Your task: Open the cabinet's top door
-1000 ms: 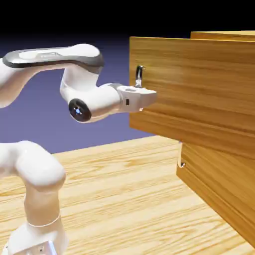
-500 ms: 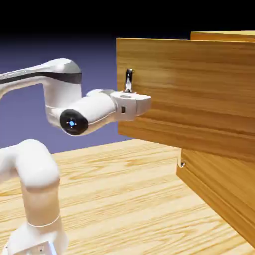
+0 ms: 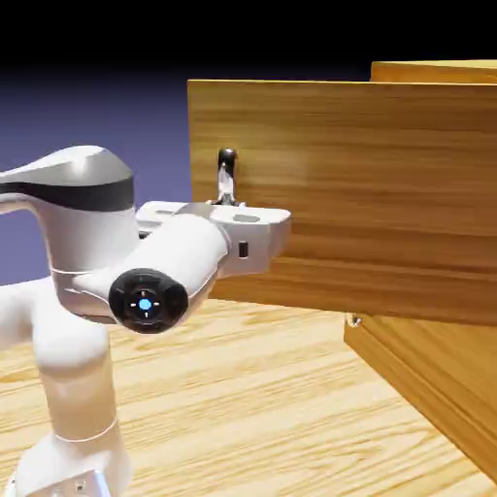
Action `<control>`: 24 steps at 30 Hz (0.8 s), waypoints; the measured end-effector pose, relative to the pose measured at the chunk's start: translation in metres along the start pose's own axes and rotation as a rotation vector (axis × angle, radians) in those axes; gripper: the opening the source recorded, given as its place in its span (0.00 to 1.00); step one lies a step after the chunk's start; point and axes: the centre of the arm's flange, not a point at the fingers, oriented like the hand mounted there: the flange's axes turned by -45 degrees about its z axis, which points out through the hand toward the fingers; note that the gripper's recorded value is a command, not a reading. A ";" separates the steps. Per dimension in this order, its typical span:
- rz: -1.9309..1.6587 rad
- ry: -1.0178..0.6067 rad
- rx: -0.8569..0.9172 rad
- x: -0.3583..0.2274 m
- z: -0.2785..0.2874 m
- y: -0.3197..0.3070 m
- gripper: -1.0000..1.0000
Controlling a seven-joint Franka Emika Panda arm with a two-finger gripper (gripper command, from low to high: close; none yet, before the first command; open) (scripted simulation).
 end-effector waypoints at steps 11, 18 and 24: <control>0.000 0.000 0.212 0.000 -0.103 0.042 0.00; 0.000 0.000 0.325 0.000 -0.154 0.073 0.00; 0.000 0.000 0.410 0.000 -0.190 0.100 0.00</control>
